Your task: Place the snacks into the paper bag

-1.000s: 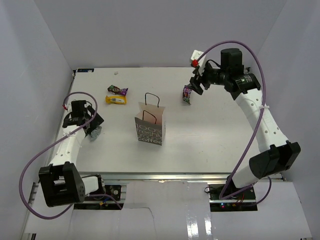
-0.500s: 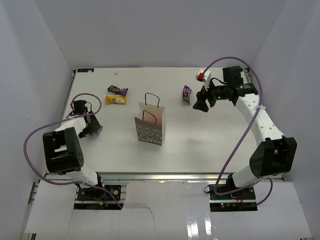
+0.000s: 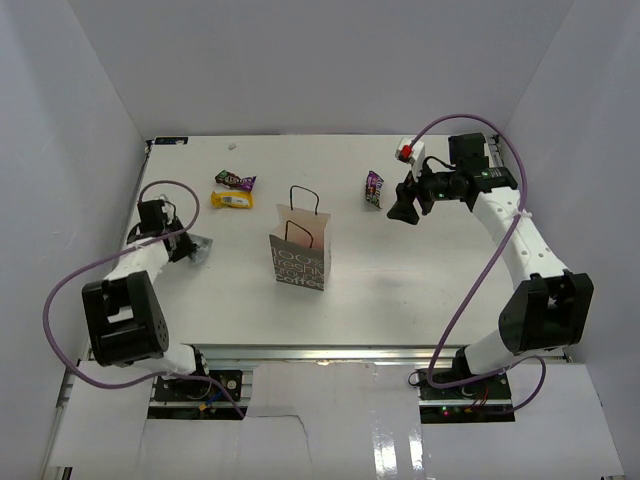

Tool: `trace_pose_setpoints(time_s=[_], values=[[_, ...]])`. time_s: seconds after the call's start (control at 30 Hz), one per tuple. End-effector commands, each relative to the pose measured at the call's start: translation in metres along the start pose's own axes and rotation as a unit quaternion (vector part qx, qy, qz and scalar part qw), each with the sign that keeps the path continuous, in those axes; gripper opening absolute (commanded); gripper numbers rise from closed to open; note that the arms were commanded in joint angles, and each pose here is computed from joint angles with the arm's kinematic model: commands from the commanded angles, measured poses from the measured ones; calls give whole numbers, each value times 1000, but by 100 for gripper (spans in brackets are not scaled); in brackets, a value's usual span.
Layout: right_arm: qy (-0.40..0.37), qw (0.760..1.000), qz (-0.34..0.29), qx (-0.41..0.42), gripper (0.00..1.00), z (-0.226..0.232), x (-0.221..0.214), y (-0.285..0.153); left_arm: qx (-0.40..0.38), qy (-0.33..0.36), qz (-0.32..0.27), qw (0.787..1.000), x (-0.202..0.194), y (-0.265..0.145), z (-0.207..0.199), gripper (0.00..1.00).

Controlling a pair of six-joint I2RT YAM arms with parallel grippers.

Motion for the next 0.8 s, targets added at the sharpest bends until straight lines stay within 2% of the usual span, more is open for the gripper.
trace_pose_setpoints(time_s=[0.0,0.07,0.1,0.2,0.27,0.3,0.33,0.47,0.53,0.6,0.77], values=[[7,1000,-15,10,73,-2,3,2,-162,-17,-54,985,24,-46,-49,22],[10,1000,-15,12,73,-3,2,2,-245,-13,-95,965,36,-85,-74,22],[13,1000,-15,13,73,-4,1,4,-310,-9,-101,945,37,-106,-96,22],[27,999,-13,17,72,-7,-4,6,-410,23,-160,898,47,-169,-136,22],[36,999,-12,20,72,-9,-7,8,-455,33,-173,873,48,-199,-158,22],[39,999,-13,22,72,-9,-7,9,-485,52,-191,852,50,-221,-174,22],[42,999,-13,22,72,-11,-7,10,-507,65,-184,840,44,-231,-187,22],[50,998,-11,24,72,-14,-11,12,-557,128,-181,800,27,-255,-222,22],[54,998,-9,26,72,-14,-13,13,-564,153,-181,791,21,-255,-232,22],[55,998,-7,24,72,-13,-15,13,-581,185,-180,772,9,-260,-243,22],[63,998,-2,22,72,-12,-24,12,-598,224,-176,749,-4,-261,-263,23]])
Point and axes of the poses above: each gripper's point midway between its finger pads, its own y axis out along the fingers, its own z axis along the line the jaws close on, x = y × z, the point moved 4 cm from there along -y, back along the fingers, and after that the axes turned 3 degrees about -y, right-handed, at the moved point
